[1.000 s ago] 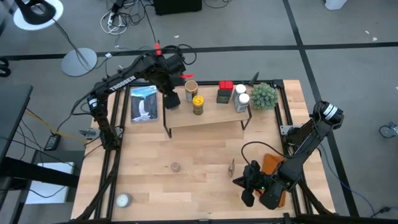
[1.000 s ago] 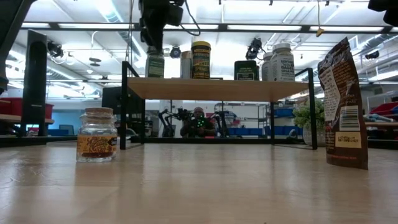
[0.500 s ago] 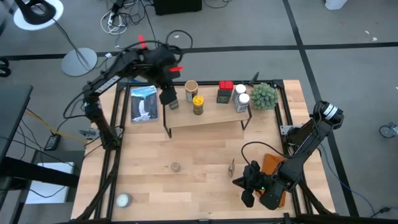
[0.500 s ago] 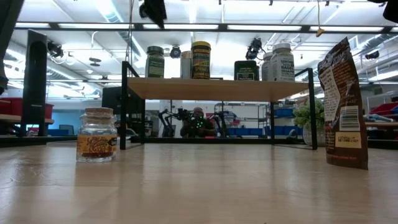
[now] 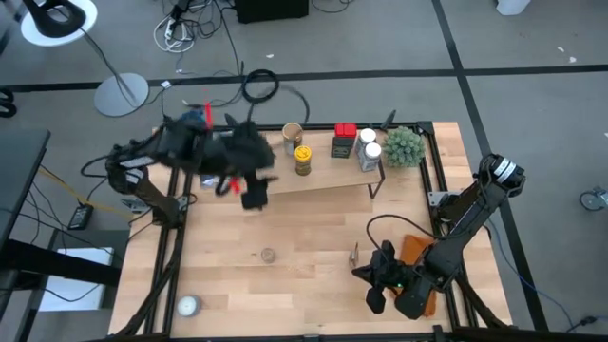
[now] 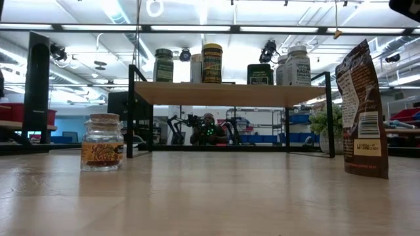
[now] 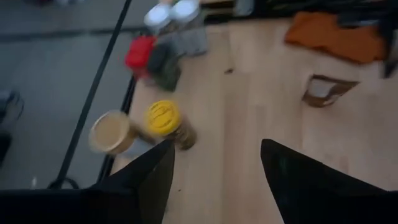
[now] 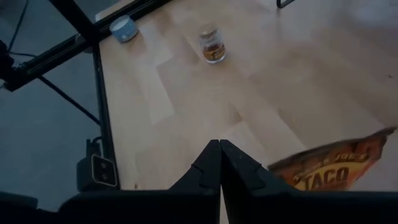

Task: Shelf spices
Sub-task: Put the orange seasoning bag on the shelf aligned with the other red seasoning can

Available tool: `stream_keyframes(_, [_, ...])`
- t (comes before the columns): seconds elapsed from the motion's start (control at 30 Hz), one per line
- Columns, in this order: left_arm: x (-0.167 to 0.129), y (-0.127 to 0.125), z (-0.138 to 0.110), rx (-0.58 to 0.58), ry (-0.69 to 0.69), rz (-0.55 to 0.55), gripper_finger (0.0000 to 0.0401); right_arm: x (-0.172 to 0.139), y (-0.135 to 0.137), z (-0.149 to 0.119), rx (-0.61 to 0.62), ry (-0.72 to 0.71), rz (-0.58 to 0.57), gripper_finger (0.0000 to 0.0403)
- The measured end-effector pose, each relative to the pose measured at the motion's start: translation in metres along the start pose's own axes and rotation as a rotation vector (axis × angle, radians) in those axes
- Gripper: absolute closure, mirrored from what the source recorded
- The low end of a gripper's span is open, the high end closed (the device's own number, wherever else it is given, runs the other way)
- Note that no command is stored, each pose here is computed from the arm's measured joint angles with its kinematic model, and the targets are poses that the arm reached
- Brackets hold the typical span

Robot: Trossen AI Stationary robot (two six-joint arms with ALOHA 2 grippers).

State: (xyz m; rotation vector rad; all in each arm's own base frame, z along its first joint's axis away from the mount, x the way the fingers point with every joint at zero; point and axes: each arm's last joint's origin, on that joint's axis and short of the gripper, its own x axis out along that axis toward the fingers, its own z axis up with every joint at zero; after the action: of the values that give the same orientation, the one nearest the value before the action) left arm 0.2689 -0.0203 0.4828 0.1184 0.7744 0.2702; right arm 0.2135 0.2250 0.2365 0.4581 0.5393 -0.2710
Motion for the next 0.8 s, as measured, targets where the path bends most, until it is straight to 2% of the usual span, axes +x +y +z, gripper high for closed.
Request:
stream_keyframes(0.13, [0.011, -0.042, -0.001, 0.063, -0.067, -0.062, 0.0158, 0.0, -0.001, 0.002, 0.005, -0.002, 0.001, 0.04])
stream_keyframes(0.4, [0.066, -0.115, -0.017, 0.126, -0.235, -0.17, 0.0158, -0.002, 0.003, 0.004, 0.017, -0.005, 0.034, 0.0401])
stream_keyframes(0.6, [0.102, -0.151, -0.05, 0.087, -0.278, -0.223, 0.0158, -0.005, 0.007, 0.011, -0.025, -0.032, 0.085, 0.0401])
stream_keyframes(0.8, [0.132, -0.167, -0.091, -0.031, -0.339, -0.252, 0.0158, -0.011, 0.008, 0.032, -0.097, -0.097, 0.131, 0.0396])
